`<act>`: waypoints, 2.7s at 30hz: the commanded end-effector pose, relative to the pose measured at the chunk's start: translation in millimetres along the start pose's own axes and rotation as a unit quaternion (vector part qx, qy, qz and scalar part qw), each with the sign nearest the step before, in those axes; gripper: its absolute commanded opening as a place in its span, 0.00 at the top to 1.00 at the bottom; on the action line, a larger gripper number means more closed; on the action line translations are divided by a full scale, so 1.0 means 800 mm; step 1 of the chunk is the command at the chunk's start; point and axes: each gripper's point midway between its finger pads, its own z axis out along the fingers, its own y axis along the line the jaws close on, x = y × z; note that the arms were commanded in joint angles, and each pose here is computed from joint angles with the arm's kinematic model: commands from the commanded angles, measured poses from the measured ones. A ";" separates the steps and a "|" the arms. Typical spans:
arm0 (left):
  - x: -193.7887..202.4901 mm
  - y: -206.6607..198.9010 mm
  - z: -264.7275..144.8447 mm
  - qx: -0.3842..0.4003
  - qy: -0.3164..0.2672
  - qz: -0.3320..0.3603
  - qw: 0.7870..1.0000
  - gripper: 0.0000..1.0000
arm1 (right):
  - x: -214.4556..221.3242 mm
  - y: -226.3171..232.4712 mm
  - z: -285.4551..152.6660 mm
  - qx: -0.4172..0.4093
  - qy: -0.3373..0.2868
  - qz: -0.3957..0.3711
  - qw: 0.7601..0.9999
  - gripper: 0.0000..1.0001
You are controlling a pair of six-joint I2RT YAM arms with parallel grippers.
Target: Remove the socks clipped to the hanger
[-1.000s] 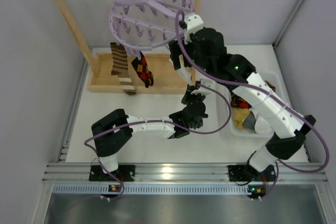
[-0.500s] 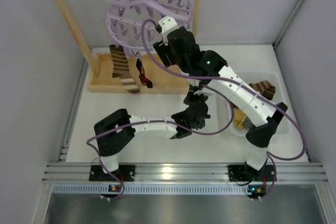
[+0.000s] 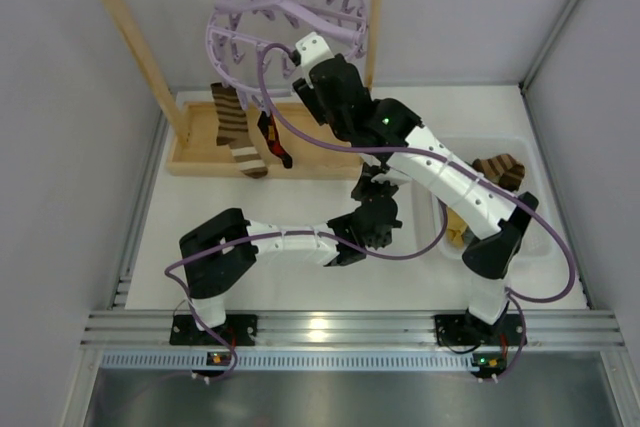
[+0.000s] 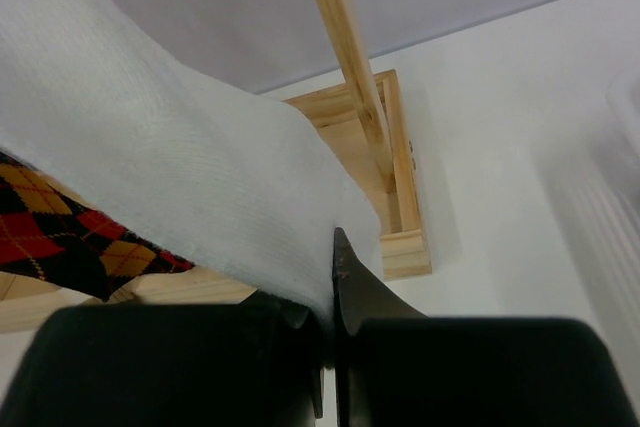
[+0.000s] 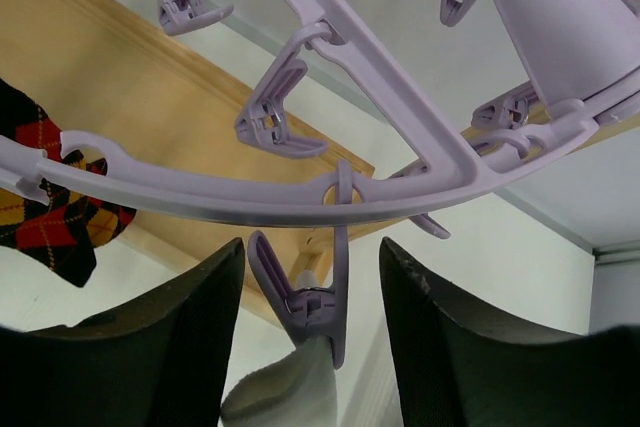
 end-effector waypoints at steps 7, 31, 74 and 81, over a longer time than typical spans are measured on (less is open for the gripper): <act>-0.005 -0.015 -0.008 0.018 -0.006 0.004 1.000 1.00 | -0.039 -0.002 -0.009 0.012 -0.046 0.024 0.999 0.51; 0.017 -0.013 -0.028 0.030 0.002 -0.013 0.999 1.00 | -0.052 0.006 -0.020 -0.007 -0.063 0.072 0.995 0.96; -0.105 -0.177 -0.123 0.426 0.017 -0.119 0.897 1.00 | 0.195 -0.248 -0.362 0.095 -0.123 0.311 0.938 0.01; -0.086 -0.294 -0.082 0.430 0.022 -0.006 0.903 1.00 | 0.209 -0.296 -0.410 0.135 -0.145 0.341 0.919 0.00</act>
